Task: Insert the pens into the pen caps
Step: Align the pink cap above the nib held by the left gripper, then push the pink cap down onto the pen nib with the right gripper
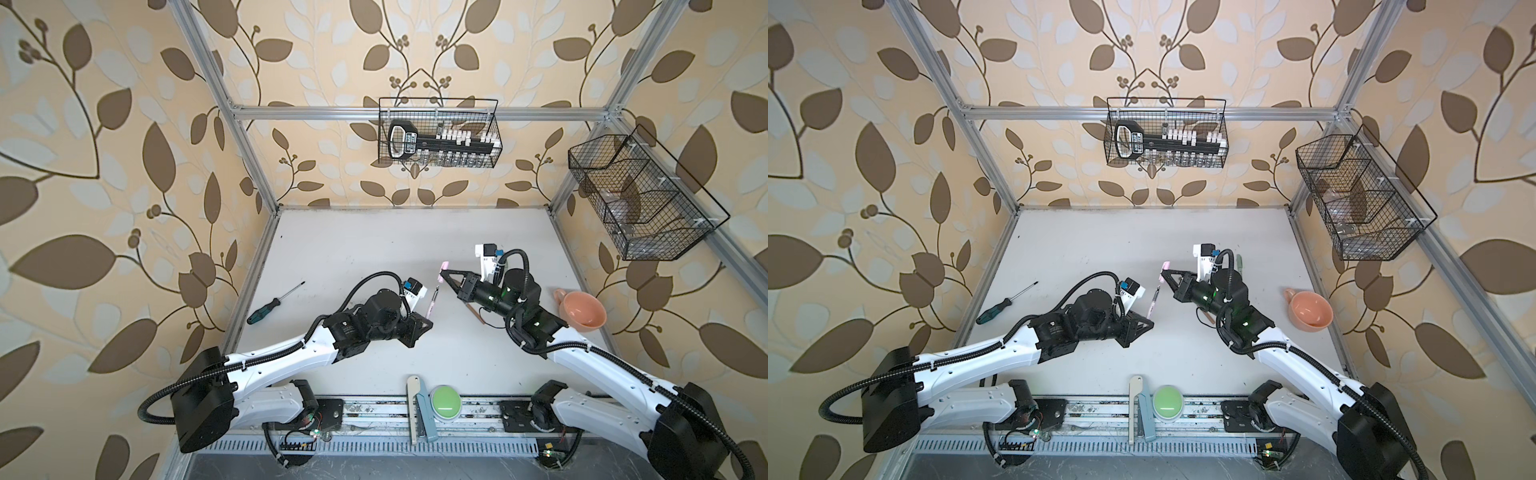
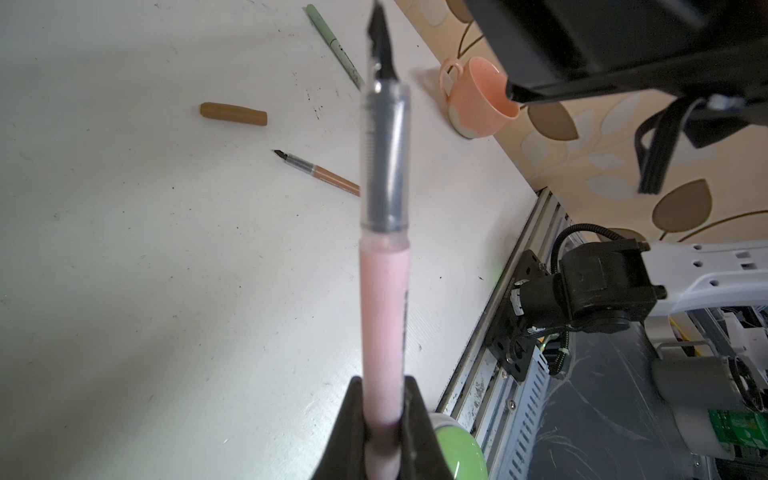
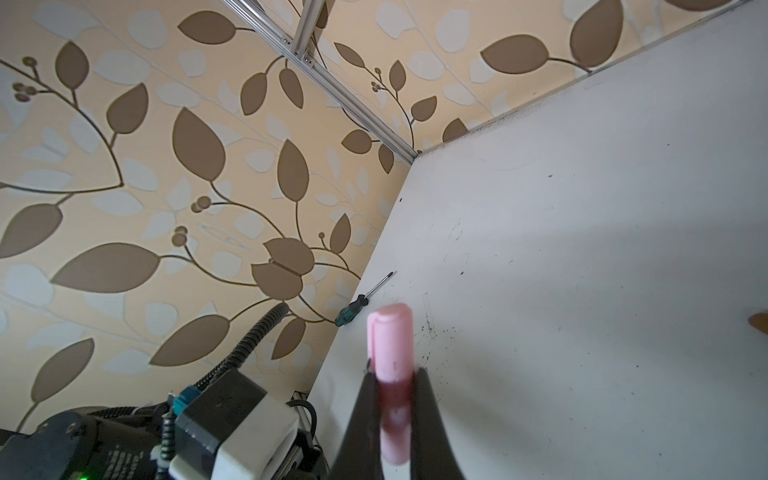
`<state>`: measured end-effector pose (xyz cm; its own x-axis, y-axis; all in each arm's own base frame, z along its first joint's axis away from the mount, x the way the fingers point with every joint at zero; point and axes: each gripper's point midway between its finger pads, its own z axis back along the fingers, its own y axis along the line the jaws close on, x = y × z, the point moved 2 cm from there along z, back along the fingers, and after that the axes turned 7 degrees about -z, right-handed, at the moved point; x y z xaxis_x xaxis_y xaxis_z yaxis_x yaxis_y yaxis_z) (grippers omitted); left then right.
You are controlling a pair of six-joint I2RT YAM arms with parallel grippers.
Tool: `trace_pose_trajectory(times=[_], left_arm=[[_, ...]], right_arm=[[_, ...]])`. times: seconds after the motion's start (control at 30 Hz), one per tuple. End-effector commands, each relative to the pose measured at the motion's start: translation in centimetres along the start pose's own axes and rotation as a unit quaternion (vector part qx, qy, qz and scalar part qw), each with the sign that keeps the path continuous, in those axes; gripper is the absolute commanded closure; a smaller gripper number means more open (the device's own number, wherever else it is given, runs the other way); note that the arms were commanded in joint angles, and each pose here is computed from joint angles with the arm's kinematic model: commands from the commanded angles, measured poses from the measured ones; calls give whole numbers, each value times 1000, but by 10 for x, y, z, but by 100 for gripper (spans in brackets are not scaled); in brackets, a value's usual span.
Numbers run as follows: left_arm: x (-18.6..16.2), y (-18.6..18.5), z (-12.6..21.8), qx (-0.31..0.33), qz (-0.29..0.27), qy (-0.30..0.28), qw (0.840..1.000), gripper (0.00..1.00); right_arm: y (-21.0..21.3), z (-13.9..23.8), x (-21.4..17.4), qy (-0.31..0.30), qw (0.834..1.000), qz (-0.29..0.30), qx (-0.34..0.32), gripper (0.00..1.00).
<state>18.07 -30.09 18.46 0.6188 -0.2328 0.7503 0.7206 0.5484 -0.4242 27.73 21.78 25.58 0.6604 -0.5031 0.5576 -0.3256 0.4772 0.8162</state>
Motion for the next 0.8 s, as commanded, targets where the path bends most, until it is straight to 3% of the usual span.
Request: trace_pose_trajectory(times=[0.0, 0.77], left_arm=[[9, -7, 4, -13, -20, -24, 999, 97], [12, -10, 7, -13, -25, -27, 999, 97]], right_arm=[[2, 4, 0, -9, 1000, -4, 8, 96], [-4, -1, -15, 14, 1000, -3, 2, 98]])
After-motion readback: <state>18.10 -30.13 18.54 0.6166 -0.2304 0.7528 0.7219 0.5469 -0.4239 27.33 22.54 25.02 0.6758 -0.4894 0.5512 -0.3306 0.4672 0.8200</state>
